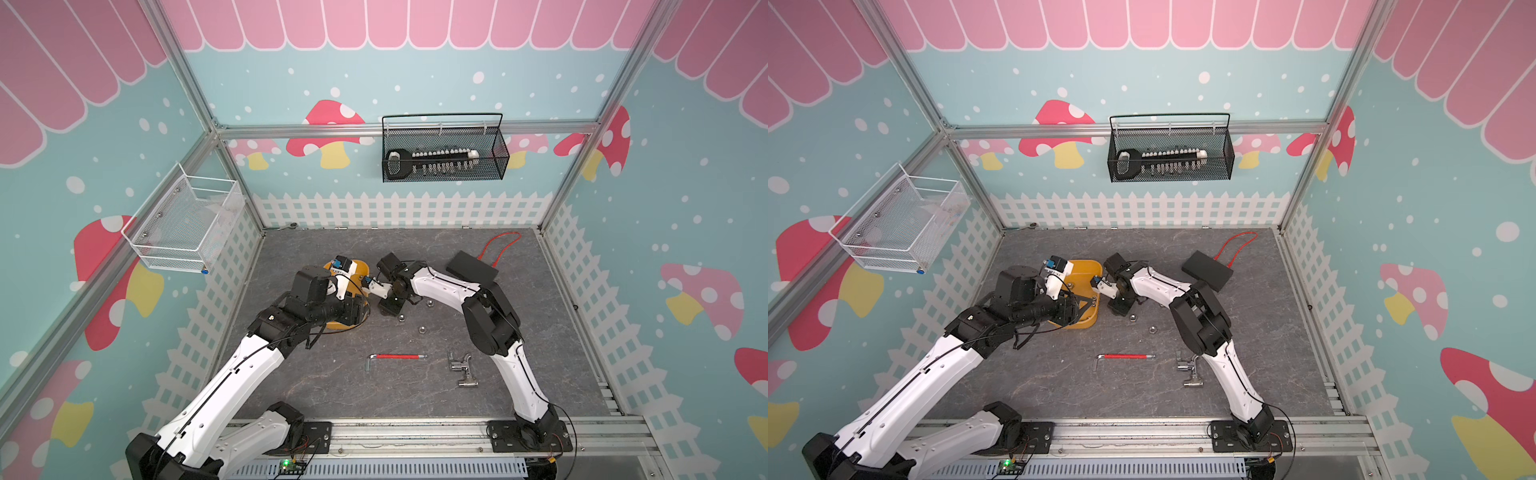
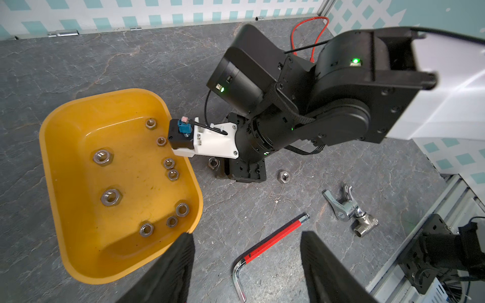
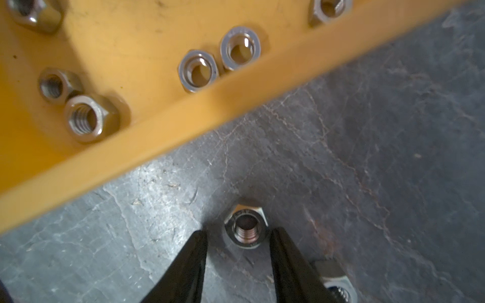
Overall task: Put the nuts on the desktop into the storage box
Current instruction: Pick up the nut from the center of the board, then place the nut in the storage box, then pick up the nut from the center of the board, then place the nut in the storage box, then pick up the nut from the center of the board, then place the nut in the storage box, then pick up the nut from the center of the board.
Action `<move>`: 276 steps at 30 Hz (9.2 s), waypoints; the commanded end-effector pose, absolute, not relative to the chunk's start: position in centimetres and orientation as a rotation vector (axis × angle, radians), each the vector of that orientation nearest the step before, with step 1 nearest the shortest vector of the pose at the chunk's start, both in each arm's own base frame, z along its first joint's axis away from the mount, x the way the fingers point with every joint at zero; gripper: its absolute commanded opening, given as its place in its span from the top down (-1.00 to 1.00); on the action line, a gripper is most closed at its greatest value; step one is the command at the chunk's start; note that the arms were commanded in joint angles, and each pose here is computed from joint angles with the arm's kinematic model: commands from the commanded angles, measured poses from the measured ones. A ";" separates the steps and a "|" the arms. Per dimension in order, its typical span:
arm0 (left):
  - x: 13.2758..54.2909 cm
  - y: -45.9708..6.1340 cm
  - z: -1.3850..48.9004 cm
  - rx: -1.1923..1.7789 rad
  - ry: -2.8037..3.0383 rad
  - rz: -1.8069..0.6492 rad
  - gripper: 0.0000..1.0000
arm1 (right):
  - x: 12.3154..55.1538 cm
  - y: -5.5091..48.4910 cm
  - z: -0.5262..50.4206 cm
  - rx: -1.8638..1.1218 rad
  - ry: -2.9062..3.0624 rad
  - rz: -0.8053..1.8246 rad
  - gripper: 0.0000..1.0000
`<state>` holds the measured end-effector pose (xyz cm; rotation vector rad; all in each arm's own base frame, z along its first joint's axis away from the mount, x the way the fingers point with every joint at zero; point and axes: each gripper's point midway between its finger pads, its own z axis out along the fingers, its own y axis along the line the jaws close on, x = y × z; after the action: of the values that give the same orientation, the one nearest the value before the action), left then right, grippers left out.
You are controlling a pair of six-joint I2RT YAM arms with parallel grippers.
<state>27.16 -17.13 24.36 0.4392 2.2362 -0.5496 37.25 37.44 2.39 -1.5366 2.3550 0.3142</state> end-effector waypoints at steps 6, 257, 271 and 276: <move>27.0 -16.6 24.1 0.459 2.238 -0.497 -0.36 | 37.1 37.8 0.6 -1.546 2.397 0.316 0.10; 25.7 -22.6 26.7 0.597 2.147 -0.522 -0.42 | 41.8 29.8 13.2 -0.963 2.371 0.134 -0.20; 27.4 -27.9 14.5 0.742 2.463 -0.243 -0.32 | 35.1 19.8 11.4 -0.778 2.454 0.100 -0.18; 29.4 -28.3 10.3 0.807 2.553 -0.058 -0.31 | 33.5 18.9 12.1 -0.764 2.433 0.131 -0.17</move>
<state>28.33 -28.54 10.91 0.7953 2.5416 -0.1641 33.74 18.96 11.01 -0.7993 2.4686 0.1003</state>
